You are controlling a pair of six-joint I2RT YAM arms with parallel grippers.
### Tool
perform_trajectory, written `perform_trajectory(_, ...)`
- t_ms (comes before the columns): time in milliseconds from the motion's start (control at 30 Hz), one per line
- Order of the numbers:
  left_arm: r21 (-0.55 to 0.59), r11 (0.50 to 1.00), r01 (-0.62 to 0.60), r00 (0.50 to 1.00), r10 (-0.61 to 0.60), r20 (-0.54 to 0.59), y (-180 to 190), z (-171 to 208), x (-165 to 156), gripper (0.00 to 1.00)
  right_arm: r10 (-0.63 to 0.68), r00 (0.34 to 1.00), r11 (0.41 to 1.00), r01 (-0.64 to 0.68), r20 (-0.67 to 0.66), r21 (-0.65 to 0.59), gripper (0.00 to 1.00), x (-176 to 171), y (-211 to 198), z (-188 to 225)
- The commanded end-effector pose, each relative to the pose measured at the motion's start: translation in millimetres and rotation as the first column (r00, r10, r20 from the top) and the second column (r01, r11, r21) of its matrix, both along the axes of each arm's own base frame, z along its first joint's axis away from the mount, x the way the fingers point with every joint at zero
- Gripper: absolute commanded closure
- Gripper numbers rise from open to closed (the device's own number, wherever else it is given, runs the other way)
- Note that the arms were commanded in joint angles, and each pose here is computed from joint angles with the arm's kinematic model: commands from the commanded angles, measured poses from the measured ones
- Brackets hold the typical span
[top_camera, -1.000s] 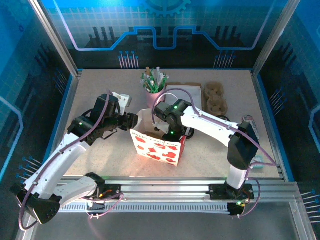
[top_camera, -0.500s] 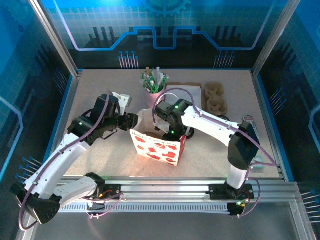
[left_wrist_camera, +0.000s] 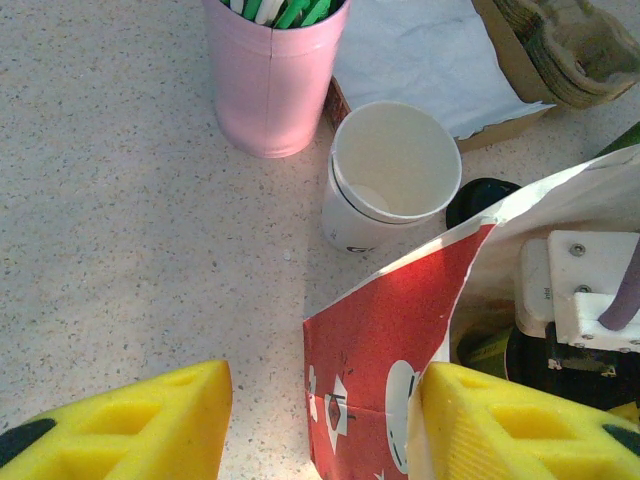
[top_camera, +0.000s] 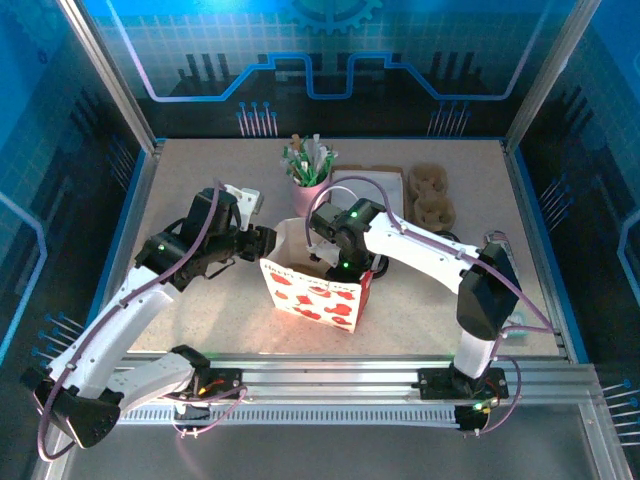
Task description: Pack the takeout coffee
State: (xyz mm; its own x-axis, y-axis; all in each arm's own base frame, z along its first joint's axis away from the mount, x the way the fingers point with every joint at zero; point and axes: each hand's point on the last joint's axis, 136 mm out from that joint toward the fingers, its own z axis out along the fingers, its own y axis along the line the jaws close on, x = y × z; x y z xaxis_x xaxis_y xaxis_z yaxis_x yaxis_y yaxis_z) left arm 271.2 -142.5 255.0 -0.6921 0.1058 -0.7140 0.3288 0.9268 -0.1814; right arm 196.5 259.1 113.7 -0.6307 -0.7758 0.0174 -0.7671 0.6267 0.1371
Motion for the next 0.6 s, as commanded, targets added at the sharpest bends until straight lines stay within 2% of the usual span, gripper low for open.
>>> perform_trajectory(0,0.018,1.0,0.006,1.0,-0.007,0.006,2,-3,0,0.46,-0.036,0.989,0.985,0.011,-0.143,-0.172,0.59,-18,-24,-79)
perform_trajectory(333,0.018,1.0,0.008,1.0,-0.008,0.007,2,-2,0,0.46,-0.037,0.991,0.988,0.018,-0.127,-0.152,0.55,-15,-20,-70)
perform_trajectory(567,0.019,1.0,0.007,1.0,-0.007,0.005,3,-3,0,0.46,-0.031,0.992,0.989,0.013,-0.122,-0.15,0.47,-16,-19,-67)
